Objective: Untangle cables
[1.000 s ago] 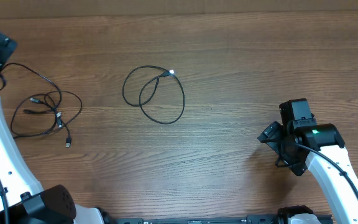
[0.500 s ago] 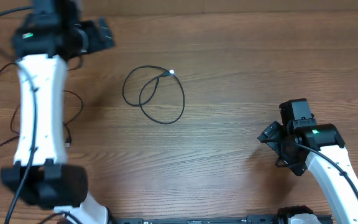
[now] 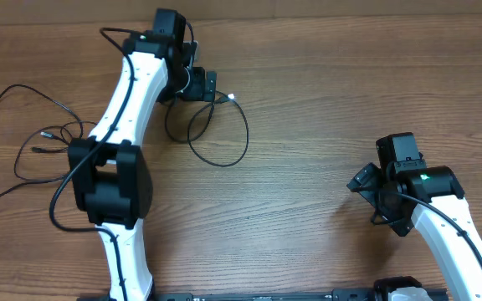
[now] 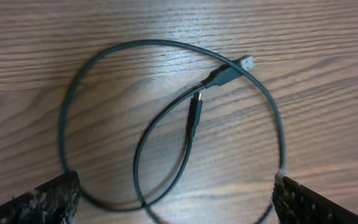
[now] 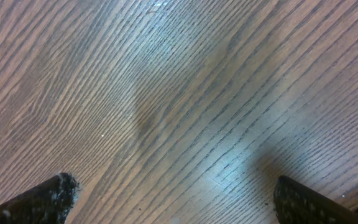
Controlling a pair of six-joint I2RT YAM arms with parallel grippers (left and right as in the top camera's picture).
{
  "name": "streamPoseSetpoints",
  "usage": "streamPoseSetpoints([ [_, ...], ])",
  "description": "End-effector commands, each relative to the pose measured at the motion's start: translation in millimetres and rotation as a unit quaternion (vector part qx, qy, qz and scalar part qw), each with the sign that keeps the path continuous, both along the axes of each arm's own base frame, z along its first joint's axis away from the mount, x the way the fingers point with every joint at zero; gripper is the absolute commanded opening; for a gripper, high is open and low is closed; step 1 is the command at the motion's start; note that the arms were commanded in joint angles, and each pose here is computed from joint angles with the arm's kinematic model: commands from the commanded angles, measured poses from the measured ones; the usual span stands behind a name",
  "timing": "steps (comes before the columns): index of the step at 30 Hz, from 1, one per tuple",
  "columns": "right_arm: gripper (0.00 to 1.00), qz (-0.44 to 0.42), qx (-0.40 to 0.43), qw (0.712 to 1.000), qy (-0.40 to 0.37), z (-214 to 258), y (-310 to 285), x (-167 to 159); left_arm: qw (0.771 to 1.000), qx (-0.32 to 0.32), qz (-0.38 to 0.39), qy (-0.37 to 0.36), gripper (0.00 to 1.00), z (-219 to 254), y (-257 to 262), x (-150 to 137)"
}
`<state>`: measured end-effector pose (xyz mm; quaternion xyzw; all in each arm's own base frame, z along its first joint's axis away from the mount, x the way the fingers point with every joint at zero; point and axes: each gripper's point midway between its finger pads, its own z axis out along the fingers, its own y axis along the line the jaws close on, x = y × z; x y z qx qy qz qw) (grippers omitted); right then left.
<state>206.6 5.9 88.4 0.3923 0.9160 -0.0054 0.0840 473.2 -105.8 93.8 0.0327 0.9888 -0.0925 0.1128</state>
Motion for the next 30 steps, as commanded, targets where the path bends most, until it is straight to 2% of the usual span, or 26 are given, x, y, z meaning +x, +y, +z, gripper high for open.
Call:
streamPoseSetpoints([
  [1,1.00,-0.001,-0.003,1.000,-0.015,6,-2,5,1.000,0.019,-0.013,0.013,0.98,-22,0,2],
  [8,1.00,-0.001,-0.002,1.000,-0.019,6,-2,7,0.998,0.029,-0.017,0.048,0.94,-53,-2,-4],
  [13,1.00,-0.001,-0.003,1.000,-0.019,6,-2,7,0.995,0.084,-0.010,0.051,0.93,-66,14,-3],
  [30,1.00,-0.001,-0.003,1.000,-0.018,6,-2,6,0.989,0.114,-0.037,0.082,0.94,-98,4,-27],
])
